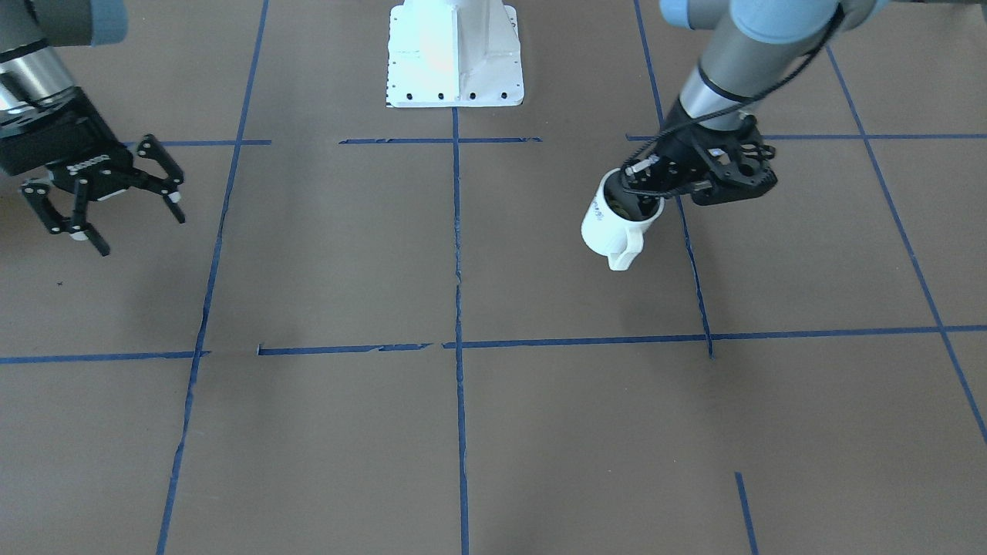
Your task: Left arm hands cup to right arm to dump lemon
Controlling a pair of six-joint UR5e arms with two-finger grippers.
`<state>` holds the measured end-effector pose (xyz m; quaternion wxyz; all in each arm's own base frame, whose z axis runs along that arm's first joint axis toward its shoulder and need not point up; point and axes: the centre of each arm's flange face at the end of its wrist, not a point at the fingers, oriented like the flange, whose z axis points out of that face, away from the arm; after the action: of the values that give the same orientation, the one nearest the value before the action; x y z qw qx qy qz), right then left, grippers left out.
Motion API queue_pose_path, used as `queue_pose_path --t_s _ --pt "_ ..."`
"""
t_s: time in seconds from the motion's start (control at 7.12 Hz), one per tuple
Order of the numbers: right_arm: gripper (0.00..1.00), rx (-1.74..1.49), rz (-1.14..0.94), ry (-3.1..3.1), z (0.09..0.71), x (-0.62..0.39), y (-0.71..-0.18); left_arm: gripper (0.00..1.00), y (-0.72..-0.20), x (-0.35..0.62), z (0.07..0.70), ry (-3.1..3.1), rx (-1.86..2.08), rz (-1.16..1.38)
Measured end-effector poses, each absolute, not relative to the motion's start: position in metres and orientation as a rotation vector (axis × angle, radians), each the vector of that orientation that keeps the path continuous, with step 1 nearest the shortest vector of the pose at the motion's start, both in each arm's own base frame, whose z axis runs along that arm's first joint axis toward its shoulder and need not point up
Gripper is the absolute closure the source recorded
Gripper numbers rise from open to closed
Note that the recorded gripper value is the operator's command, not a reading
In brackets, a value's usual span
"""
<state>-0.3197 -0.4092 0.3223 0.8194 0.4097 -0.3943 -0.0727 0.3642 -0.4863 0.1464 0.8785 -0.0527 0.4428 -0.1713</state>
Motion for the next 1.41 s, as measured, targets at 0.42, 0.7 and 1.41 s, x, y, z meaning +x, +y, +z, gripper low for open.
queue_pose_path --t_s 0.42,0.7,1.41 --pt "0.01 1.184 -0.014 -0.763 0.25 -0.435 -0.298 0.97 -0.493 0.409 0.089 0.939 -0.194 -0.455" --pt "0.01 1.237 0.012 -0.784 0.224 -0.464 -0.249 0.95 -0.484 0.435 0.053 0.958 -0.235 -0.481" --pt "0.01 1.274 -0.02 -0.738 0.224 -0.476 -0.228 0.92 -0.433 0.484 0.026 0.968 -0.312 -0.44"
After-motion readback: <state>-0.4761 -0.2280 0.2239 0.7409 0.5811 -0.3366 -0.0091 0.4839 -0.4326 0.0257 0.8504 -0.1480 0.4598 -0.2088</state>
